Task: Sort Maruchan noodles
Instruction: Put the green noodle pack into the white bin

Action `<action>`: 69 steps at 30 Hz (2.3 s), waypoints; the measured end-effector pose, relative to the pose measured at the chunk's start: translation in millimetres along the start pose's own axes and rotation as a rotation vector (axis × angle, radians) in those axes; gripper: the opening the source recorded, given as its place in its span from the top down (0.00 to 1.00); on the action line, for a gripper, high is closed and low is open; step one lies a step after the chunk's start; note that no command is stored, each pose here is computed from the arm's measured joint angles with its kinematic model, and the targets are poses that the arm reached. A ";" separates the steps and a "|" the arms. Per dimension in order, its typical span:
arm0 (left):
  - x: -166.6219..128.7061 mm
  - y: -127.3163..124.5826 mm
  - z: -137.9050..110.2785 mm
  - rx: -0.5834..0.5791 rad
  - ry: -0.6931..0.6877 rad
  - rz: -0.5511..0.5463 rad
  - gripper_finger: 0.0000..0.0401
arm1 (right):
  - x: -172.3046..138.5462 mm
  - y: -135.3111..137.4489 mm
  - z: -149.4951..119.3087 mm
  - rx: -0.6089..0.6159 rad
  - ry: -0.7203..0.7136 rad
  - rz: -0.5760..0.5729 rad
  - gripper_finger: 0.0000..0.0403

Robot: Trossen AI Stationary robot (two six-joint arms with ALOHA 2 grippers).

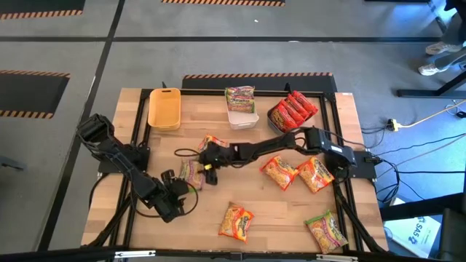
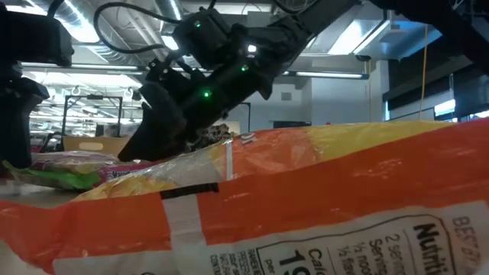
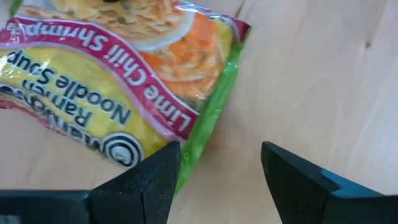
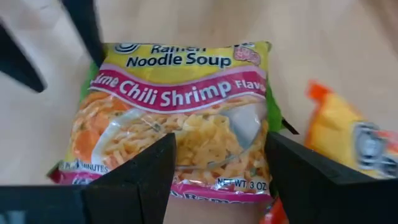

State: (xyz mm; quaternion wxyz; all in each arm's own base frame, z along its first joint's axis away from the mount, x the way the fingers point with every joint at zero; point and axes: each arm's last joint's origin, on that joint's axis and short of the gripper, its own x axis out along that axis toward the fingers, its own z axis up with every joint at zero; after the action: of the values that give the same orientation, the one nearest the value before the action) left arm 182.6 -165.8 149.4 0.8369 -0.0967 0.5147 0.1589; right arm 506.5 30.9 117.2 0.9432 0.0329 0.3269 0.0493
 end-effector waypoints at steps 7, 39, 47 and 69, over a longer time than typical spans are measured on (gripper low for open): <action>-0.5 1.8 -1.6 -0.043 0.032 0.014 0.44 | -1.6 26.3 -5.9 -0.036 0.067 0.037 0.42; 2.4 20.1 5.3 -0.192 -0.097 0.206 0.44 | -47.1 130.7 -4.0 -0.042 0.171 0.043 0.42; -16.9 9.8 3.5 -0.124 -0.129 0.143 0.44 | -97.7 142.2 21.8 -0.051 0.165 -0.037 0.42; -16.2 -30.6 12.7 -0.029 -0.527 0.007 0.44 | -70.3 5.1 -10.6 0.408 0.052 0.149 0.42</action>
State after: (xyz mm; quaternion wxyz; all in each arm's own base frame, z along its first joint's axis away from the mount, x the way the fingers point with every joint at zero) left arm 197.5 -192.9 169.5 0.9400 -0.0621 0.2772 0.1888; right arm 444.7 28.2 152.5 0.9020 0.2459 0.3508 0.0526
